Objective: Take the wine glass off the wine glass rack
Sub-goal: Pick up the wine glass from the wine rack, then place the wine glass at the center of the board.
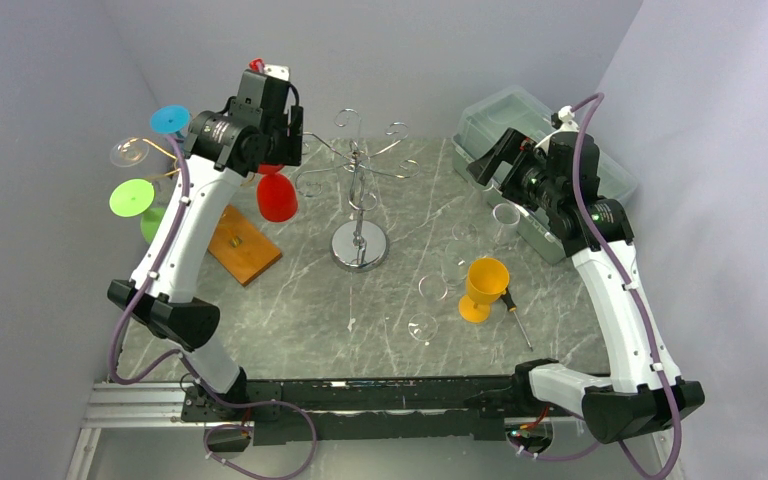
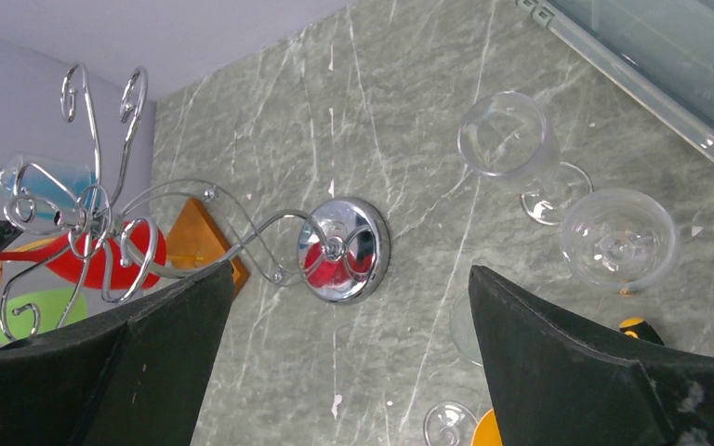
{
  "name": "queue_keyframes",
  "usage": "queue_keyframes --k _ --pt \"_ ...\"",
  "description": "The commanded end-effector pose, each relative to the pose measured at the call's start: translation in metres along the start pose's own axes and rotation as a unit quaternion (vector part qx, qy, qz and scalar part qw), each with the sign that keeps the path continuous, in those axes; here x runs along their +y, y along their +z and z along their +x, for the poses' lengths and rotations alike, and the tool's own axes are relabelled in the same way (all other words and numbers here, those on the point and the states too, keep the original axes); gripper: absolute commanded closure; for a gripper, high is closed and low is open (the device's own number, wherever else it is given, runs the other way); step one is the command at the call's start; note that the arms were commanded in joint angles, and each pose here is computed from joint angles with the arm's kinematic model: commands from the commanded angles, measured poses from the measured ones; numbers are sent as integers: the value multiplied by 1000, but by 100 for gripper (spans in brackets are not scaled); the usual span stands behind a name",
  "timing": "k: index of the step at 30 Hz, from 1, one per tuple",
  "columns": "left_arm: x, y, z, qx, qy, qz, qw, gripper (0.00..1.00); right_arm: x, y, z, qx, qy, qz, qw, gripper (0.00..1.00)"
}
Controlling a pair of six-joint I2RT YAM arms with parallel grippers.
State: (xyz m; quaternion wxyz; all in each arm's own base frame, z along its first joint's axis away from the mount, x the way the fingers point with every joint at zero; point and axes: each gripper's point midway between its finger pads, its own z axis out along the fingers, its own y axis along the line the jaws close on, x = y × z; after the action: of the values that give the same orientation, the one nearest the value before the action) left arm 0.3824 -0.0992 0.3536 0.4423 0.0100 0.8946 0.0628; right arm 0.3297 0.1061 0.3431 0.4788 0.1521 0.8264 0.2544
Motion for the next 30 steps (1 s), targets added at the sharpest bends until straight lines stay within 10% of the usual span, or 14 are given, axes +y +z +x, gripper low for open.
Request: queue_keyframes --k 1,30 --pt "8 -35 -6 -27 -15 4 1000 54 17 -10 -18 -32 -9 -20 999 0" --pt "-19 -112 83 43 -75 139 986 57 61 -50 51 15 -31 -64 997 0"
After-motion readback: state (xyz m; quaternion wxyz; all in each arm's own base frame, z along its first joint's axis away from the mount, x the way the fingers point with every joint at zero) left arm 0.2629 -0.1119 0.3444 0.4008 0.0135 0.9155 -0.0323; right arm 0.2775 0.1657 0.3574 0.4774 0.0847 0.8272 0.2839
